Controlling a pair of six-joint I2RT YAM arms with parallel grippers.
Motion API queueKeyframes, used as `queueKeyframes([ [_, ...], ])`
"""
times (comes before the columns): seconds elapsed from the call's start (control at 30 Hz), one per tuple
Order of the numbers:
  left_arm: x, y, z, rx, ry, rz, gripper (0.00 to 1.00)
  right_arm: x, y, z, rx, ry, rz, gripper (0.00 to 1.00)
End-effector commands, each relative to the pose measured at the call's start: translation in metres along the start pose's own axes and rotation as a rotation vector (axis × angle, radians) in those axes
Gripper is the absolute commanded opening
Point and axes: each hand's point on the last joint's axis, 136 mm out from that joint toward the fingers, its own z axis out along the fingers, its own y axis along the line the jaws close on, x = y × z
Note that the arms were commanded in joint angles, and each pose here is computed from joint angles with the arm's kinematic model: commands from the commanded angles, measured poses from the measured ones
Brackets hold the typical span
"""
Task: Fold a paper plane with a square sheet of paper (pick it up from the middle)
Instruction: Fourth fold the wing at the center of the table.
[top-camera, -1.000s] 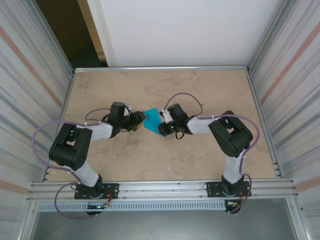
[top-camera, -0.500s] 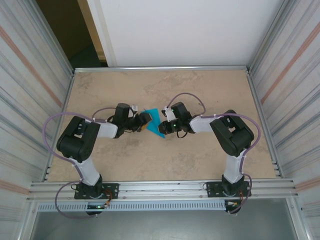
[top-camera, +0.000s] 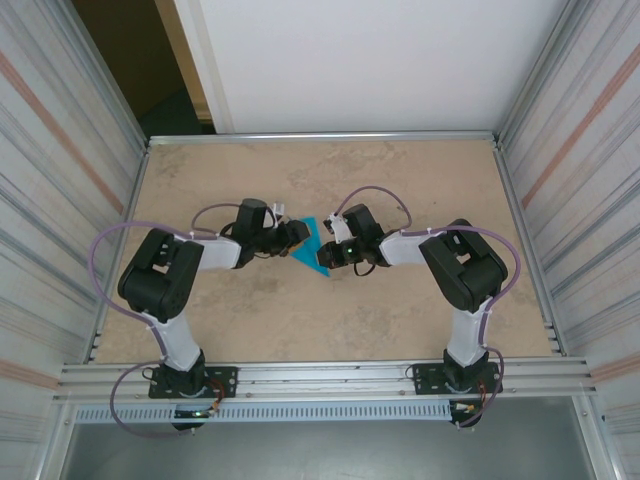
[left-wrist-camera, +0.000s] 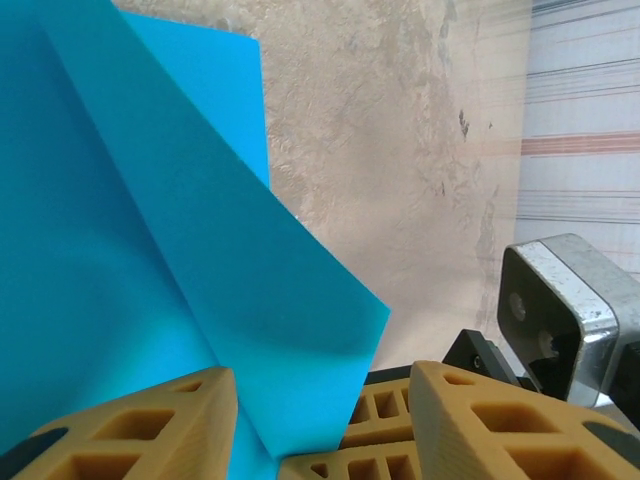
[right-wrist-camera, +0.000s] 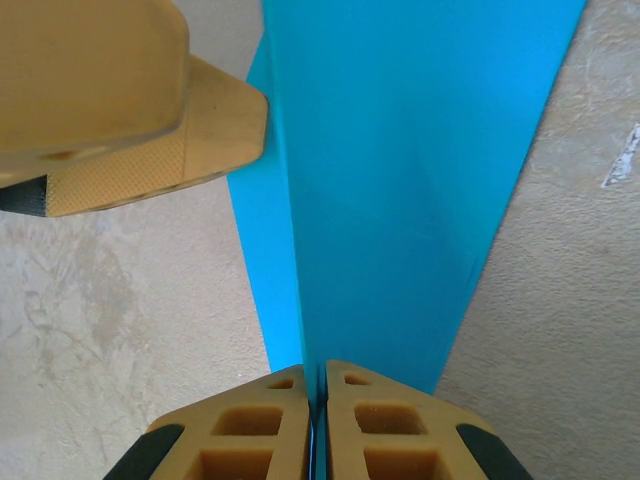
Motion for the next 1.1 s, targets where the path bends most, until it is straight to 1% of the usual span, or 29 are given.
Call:
queueKeyframes([
  [0.0, 0.006, 0.010, 0.005, -0.032, 0.020, 0.014, 0.49, 0.007, -0.005, 0.003, -0.013, 0.019, 0.037, 0.10],
  [0.63, 0.012, 0.027, 0.014, -0.096, 0.067, -0.023, 0.50, 0.009, -0.009, 0.006, -0.015, 0.028, 0.057, 0.11],
  [0.8, 0.019, 0.043, 0.015, -0.165, 0.096, -0.069, 0.51, 0.009, -0.009, 0.006, -0.014, 0.029, 0.065, 0.12],
  [0.97, 0.029, 0.065, 0.012, -0.290, 0.131, -0.110, 0.50, 0.001, -0.008, -0.003, -0.038, 0.003, 0.128, 0.20],
  [1.07, 0.033, 0.078, 0.008, -0.359, 0.145, -0.137, 0.49, -0.003, -0.004, -0.010, -0.042, -0.016, 0.144, 0.24],
])
